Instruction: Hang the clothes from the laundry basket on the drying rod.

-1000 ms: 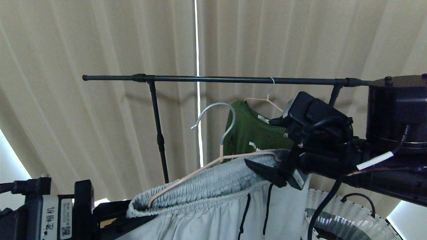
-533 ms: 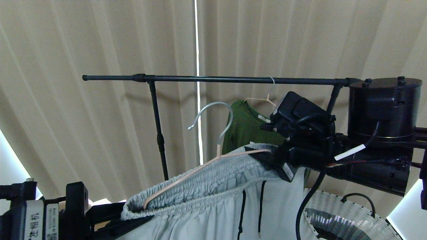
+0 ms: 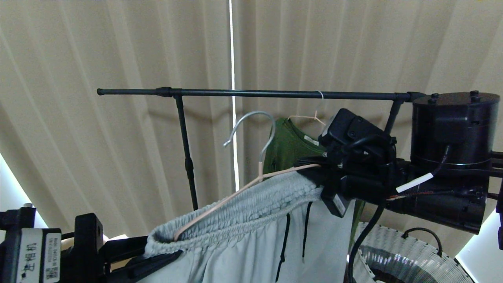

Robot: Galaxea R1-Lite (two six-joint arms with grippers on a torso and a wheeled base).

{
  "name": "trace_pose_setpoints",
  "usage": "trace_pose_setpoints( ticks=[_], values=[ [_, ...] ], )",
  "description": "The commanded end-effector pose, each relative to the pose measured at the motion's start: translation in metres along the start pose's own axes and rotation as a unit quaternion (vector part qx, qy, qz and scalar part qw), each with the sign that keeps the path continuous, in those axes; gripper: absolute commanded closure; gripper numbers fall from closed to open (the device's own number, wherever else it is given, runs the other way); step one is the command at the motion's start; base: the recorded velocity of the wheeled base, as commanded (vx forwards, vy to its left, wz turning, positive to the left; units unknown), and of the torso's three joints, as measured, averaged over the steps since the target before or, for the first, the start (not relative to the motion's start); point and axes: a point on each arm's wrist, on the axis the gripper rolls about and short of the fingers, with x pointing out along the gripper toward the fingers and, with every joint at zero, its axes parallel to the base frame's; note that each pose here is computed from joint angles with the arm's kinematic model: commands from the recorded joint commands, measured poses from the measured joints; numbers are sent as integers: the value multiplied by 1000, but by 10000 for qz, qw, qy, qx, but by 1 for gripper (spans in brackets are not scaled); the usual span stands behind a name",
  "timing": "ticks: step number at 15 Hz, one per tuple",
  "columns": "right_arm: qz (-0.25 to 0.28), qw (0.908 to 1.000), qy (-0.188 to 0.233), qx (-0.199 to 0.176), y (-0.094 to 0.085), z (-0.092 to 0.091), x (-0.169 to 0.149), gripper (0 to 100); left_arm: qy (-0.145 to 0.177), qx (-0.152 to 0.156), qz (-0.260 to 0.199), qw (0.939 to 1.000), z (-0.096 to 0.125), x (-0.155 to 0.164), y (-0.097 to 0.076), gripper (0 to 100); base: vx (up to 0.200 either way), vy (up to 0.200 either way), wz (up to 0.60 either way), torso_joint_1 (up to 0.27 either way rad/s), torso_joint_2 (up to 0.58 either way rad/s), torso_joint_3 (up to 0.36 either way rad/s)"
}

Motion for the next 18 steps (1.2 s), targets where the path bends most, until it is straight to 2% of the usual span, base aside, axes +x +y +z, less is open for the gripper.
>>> trace_pose_setpoints(
  ticks=[1,5,7,9,11,12,13,15,17,18],
  values=[
    [-46,9999,-99,47,-2,3,-7,100,17,-94,8,10000,0,0,1,0,0,0,0,0,0,0],
    [-464,9984,-114,304,-21,0,-22,100,-171,-608,112,9979,7,-1,5,0,0,0,0,0,0,0],
    [-595,9976,-84,345,-26,-3,-27,100,-338,-712,244,9966,9,-1,7,0,0,0,0,0,0,0],
    [-672,9970,-77,377,-28,-4,-30,100,-356,-865,408,9948,6,-4,9,0,0,0,0,0,0,0],
    [-852,9954,-85,429,-35,-3,-34,100,-76,-1037,529,9932,-8,-7,6,0,0,0,0,0,0,0],
    [-935,9942,-121,509,-38,-3,-38,100,208,-1218,662,9901,-22,-10,2,0,0,0,0,0,0,0],
    [-943,9938,-149,578,-38,-2,-40,100,319,-1298,752,9882,-27,-13,2,0,0,0,0,0,0,0],
    [-975,9918,-301,769,-40,2,-45,100,617,-1667,854,9804,-40,-9,7,0,0,0,0,0,0,0],
    [-976,9914,-392,775,-41,5,-51,100,721,-1964,802,9746,-44,-1,12,0,0,0,0,0,0,0],
    [-990,9910,-453,782,-41,6,-55,100,765,-1998,778,9737,-46,2,14,0,0,0,0,0,0,0]
  ],
)
